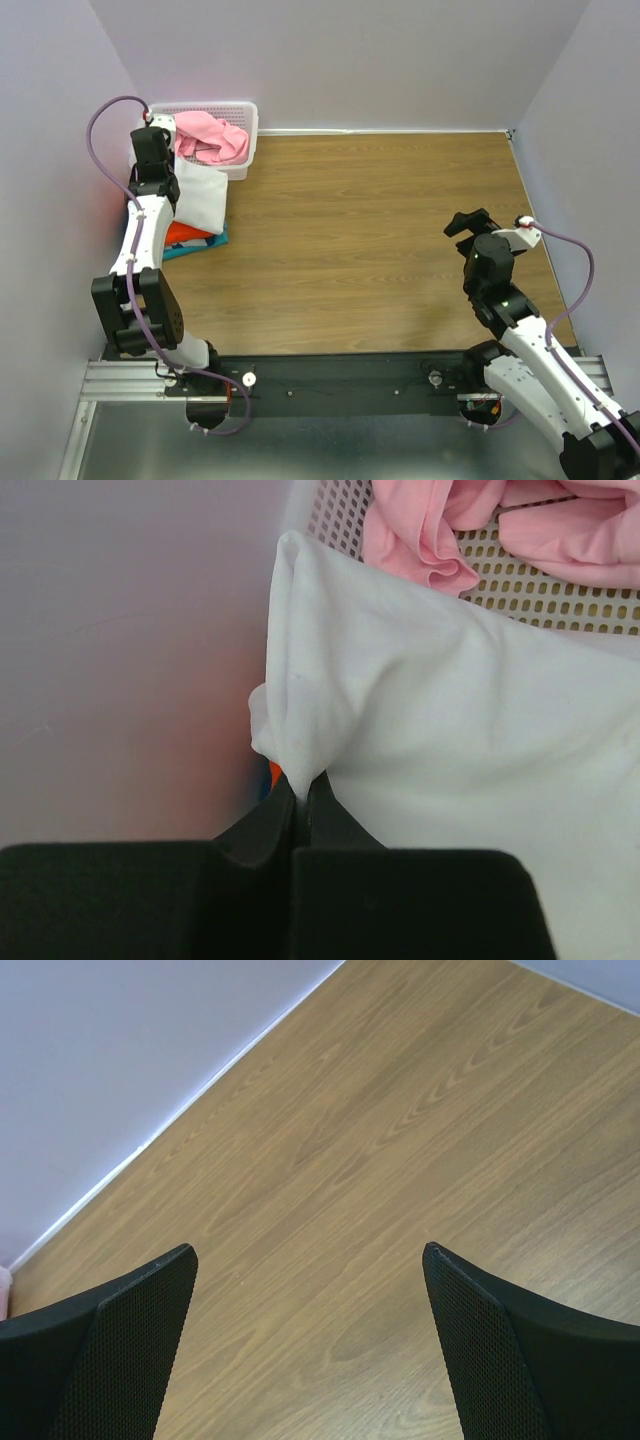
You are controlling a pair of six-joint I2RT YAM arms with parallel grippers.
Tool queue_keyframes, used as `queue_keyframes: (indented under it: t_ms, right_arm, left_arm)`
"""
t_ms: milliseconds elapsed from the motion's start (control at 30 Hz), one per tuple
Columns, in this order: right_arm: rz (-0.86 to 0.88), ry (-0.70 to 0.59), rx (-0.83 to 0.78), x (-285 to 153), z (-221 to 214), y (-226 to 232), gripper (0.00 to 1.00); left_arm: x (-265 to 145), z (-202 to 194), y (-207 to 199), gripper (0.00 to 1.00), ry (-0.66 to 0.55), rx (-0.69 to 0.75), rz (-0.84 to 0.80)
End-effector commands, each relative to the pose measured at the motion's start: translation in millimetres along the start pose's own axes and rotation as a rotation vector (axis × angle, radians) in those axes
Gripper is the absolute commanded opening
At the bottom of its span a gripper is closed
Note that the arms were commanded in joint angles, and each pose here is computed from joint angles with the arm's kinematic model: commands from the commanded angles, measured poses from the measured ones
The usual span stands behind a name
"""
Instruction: Fold and stack the t-shirts
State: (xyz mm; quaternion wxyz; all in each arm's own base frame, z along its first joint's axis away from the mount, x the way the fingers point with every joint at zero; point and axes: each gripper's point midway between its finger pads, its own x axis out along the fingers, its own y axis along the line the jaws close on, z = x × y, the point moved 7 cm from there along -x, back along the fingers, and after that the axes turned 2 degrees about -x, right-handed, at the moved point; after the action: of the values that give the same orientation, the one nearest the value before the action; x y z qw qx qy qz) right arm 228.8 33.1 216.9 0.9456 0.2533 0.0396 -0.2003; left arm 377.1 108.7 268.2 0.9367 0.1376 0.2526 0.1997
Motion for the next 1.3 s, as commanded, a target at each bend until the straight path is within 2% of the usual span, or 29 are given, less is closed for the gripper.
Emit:
queue_keyframes:
  t_ms: [0,333,600,800,1033,1067,1100,1133,1167,1267]
  right_arm:
    - [-0.046,-0.016,-0.027,0.3,-1.8,-8.3,1.00]
    - [-0.050,-0.002,-0.041,2.5,-5.4,-7.6,1.00]
    - [-0.061,0.008,-0.058,5.1,-8.5,-7.7,1.00]
    - [-0.067,0.000,-0.058,4.8,-7.3,-8.6,1.00]
    - [-0.071,-0.007,-0.058,4.2,-6.5,-10.0,1.00]
    - [-0.069,-0.008,-0.055,3.7,-6.2,-10.1,1.00]
    - [-0.073,-0.010,-0.056,3.5,-6.3,-11.1,1.00]
    - [-0.070,-0.017,-0.049,2.7,-4.8,-11.1,1.00]
    - [-0.072,-0.017,-0.050,2.5,-5.1,-11.7,1.00]
    - [-0.068,-0.024,-0.043,1.5,-3.2,-11.7,1.00]
  left_arm:
    - [6.4,12.8,4.9,0.00,-0.055,-0.026,-0.012]
    - [21.7,-12.3,33.4,0.00,-0.005,-0.088,0.064]
    - [36.0,-23.1,29.6,0.00,0.026,-0.105,0.059]
    - [42.8,-45.6,39.9,0.00,0.076,-0.164,0.169]
    - [42.1,-51.9,58.6,0.00,0.066,-0.225,0.236]
    - [43.8,-53.5,58.9,0.11,0.073,-0.228,0.242]
    - [43.7,-51.4,60.8,0.34,0.070,-0.237,0.257]
    - [43.8,-50.4,61.2,0.63,0.068,-0.248,0.262]
    - [44.2,-50.5,61.5,0.98,0.073,-0.253,0.262]
    - [40.6,-39.0,63.4,0.98,0.045,-0.261,0.247]
